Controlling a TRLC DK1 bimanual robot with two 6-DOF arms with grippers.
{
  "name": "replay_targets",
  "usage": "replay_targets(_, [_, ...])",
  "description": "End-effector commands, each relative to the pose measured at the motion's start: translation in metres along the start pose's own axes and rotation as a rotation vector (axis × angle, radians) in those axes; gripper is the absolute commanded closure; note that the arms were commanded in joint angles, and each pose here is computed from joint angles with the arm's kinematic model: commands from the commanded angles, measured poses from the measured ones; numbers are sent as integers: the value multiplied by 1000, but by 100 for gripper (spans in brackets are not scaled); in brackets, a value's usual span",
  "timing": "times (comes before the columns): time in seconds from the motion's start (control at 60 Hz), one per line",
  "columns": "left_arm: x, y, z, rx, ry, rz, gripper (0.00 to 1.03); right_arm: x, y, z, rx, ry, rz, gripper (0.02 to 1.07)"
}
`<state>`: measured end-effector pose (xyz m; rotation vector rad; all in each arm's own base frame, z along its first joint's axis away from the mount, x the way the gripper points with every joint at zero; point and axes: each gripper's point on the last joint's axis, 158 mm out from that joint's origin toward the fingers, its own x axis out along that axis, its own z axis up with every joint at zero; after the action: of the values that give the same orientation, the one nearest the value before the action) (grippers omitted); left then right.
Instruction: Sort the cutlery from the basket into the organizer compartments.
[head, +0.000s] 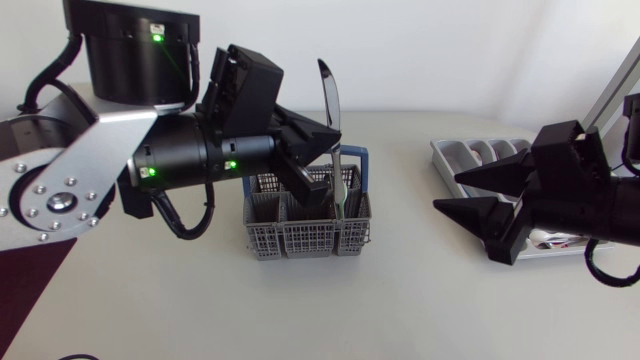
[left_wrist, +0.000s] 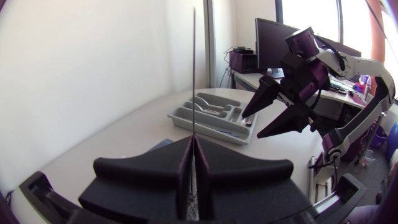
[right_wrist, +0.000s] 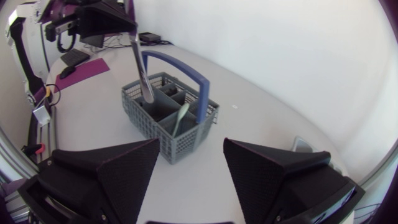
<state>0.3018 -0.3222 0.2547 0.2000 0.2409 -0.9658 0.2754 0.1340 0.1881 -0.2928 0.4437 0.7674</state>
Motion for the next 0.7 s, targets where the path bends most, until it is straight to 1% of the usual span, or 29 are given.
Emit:
replay_targets(0.0, [-8, -2, 22, -39, -39, -52, 100, -2, 20, 12, -4, -26, 65, 33])
replay_targets(0.1, [-9, -10, 14, -54, -13, -118, 100, 0, 41, 14, -33, -34, 130, 33])
replay_targets(0.133, [-9, -18, 10, -57, 0, -158, 100, 2, 50, 13, -44, -32, 157, 33])
replay_targets(0.4, [-11, -55, -9, -86, 52, -361, 100, 13, 99, 3, -100, -13, 310, 33])
replay_targets(0.6, [-14, -74, -16, -103, 74, -461, 100, 18, 115, -2, -91, 2, 382, 34])
replay_targets(0.683, [-15, -79, -19, -103, 82, -483, 100, 19, 120, 0, -90, 0, 401, 34])
